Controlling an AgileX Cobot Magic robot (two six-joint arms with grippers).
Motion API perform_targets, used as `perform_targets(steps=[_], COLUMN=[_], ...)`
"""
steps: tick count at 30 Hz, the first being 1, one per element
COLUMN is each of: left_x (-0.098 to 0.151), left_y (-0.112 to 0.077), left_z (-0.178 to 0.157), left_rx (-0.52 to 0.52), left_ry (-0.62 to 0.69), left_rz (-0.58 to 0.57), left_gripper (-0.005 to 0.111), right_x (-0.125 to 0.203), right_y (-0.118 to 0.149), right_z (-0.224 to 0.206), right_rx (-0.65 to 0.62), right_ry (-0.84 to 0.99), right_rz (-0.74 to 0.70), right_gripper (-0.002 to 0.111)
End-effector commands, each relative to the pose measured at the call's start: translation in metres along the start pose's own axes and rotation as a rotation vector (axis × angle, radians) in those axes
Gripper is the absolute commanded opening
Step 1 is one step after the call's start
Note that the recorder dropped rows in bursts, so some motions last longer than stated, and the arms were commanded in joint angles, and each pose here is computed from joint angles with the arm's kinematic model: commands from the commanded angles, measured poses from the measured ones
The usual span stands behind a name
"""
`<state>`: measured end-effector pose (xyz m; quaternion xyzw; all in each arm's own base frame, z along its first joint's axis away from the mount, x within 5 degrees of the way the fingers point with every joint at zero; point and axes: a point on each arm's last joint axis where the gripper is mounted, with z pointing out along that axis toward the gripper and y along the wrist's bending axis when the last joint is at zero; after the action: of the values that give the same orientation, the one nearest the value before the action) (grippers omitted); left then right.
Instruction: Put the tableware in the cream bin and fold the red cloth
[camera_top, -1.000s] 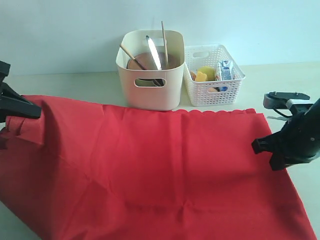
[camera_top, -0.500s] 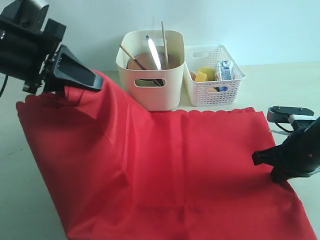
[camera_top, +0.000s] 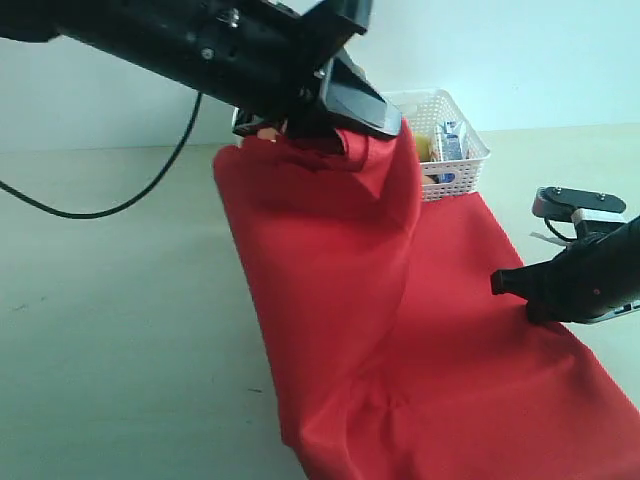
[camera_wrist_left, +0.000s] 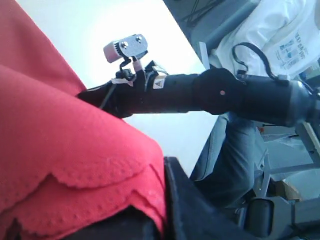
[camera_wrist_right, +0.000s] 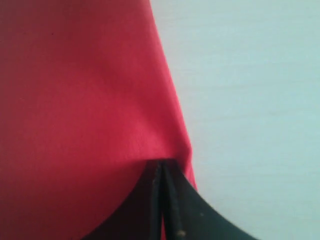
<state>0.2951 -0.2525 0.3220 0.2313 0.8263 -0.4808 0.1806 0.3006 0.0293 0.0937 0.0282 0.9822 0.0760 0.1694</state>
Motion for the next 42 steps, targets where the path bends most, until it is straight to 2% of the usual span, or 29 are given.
perform_targets(steps=[1,6,9,12,16,18,20,22,25,27,34,42], left_x=[-0.011,-0.016,-0.009,0.004,0.017,0.023,0.026,0.025,0.016,0.008,-0.019,-0.042], left_y=[0.013,0.021,0.026,0.037,0.061,0.07,0.074,0.073,0.065,0.054,0.011,-0.025], left_z=[0.042,0.101,0.136,0.169,0.192,0.2,0.202,0.202,0.196,0.188,0.152,0.103], left_rx=[0.021,0.041,0.024,-0.001,-0.049,-0.061,-0.067,-0.066,-0.062,-0.062,-0.058,-0.09], left_ry=[0.015,0.031,0.036,0.06,0.074,0.09,0.099,0.098,0.087,0.074,0.013,-0.013], left_rz=[-0.031,-0.024,-0.021,-0.027,-0.06,-0.071,-0.063,-0.048,0.009,0.061,0.207,0.299], left_gripper=[0.0,0.0,0.0,0.0,0.002,0.012,0.028,0.053,0.088,0.097,0.087,0.088], right_x=[0.032,0.034,0.034,0.034,0.034,0.034,0.034,0.034,0.034,0.034,0.03,0.011], right_y=[-0.002,-0.002,-0.002,-0.002,-0.002,-0.002,-0.002,-0.002,-0.002,-0.002,-0.002,0.008], right_z=[0.022,0.022,0.022,0.022,0.022,0.022,0.022,0.022,0.022,0.022,0.017,-0.039], right_rx=[-0.043,-0.044,-0.044,-0.044,-0.044,-0.044,-0.044,-0.044,-0.044,-0.044,-0.04,-0.072], right_ry=[0.172,0.178,0.178,0.178,0.178,0.178,0.178,0.178,0.178,0.178,0.148,0.0], right_rz=[-0.018,-0.023,-0.023,-0.023,-0.023,-0.023,-0.023,-0.023,-0.025,-0.025,-0.031,-0.086], right_gripper=[0.0,0.0,0.0,0.0,0.0,0.0,0.0,0.0,0.0,0.0,0.0,0.0])
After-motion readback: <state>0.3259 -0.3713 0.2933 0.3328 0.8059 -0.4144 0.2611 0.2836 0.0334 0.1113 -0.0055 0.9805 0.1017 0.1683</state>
